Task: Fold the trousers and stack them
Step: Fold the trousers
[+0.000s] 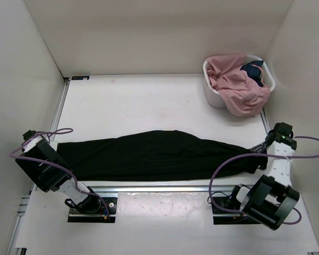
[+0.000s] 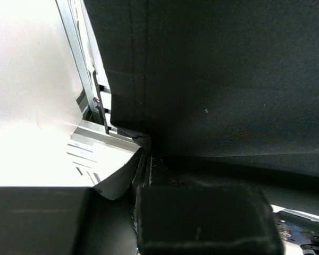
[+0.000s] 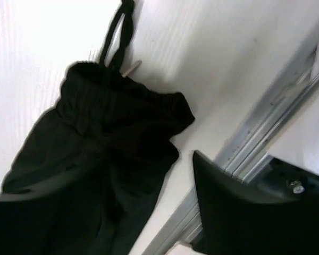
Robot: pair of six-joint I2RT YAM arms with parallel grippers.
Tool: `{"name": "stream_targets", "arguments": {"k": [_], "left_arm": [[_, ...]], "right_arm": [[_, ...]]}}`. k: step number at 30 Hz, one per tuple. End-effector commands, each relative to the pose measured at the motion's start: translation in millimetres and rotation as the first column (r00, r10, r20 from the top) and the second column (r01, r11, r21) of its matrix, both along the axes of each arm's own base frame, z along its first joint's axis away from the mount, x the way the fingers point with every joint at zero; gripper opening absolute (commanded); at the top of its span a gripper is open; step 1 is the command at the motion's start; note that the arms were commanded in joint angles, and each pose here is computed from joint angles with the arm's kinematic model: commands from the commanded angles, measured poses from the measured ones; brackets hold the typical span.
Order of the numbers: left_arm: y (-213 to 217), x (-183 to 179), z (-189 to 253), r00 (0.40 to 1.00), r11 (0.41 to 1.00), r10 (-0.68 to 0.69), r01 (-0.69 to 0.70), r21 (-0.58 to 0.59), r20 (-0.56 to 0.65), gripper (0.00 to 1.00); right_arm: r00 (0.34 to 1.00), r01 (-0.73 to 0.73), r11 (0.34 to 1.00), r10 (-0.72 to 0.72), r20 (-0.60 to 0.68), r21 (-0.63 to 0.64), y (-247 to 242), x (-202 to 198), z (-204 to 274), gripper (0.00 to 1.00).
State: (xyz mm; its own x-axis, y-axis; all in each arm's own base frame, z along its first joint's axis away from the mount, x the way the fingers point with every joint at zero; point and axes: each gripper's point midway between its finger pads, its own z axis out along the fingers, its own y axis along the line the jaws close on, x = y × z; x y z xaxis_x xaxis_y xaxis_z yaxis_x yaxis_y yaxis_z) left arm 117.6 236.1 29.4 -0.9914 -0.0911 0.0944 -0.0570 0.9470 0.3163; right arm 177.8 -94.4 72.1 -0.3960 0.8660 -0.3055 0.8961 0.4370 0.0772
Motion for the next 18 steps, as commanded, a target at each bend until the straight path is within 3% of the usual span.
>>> {"name": "stream_targets", "arguments": {"k": [1, 4, 9, 13, 14, 16, 18], "left_arm": [[2.5, 0.0, 3.1, 1.000, 1.000, -0.004, 0.004, 0.020, 0.015, 0.14], [3.7, -2.3, 2.2, 1.000, 1.000, -0.010, 0.010, 0.021, -0.004, 0.14], [2.9, -6.9, 0.3, 1.000, 1.000, -0.010, 0.010, 0.014, -0.015, 0.14], [-4.4, -11.4, -9.1, 1.000, 1.000, -0.003, 0.002, -0.019, -0.031, 0.14], [-4.4, -11.4, -9.2, 1.000, 1.000, -0.003, 0.002, -0.019, -0.031, 0.14], [-5.0, -12.0, -11.2, 0.999, 1.000, -0.003, 0.002, -0.025, -0.038, 0.14], [-6.4, -10.8, -12.1, 1.000, 1.000, 0.006, -0.007, -0.030, -0.028, 0.14]], "right_arm": [[0.999, 0.040, 0.999, -0.040, -0.021, 0.023, 10.2, -17.8, 4.6, 0.74], [0.996, 0.039, 0.997, -0.045, 0.078, 0.071, 21.3, -5.8, 14.7, 0.84], [0.976, 0.040, 0.995, -0.058, 0.212, 0.087, 39.5, 1.8, 44.3, 0.80], [0.915, -0.024, 1.000, 0.022, 0.404, -0.001, 41.3, 33.0, 87.1, 0.57], [0.888, -0.051, 0.998, 0.057, 0.455, -0.025, 41.8, 48.9, 98.3, 0.44], [0.892, -0.120, 0.991, 0.131, 0.433, -0.051, 55.8, 64.3, 100.5, 0.35], [0.934, -0.127, 0.990, 0.139, 0.329, -0.056, 60.6, 73.5, 77.0, 0.19]]}}
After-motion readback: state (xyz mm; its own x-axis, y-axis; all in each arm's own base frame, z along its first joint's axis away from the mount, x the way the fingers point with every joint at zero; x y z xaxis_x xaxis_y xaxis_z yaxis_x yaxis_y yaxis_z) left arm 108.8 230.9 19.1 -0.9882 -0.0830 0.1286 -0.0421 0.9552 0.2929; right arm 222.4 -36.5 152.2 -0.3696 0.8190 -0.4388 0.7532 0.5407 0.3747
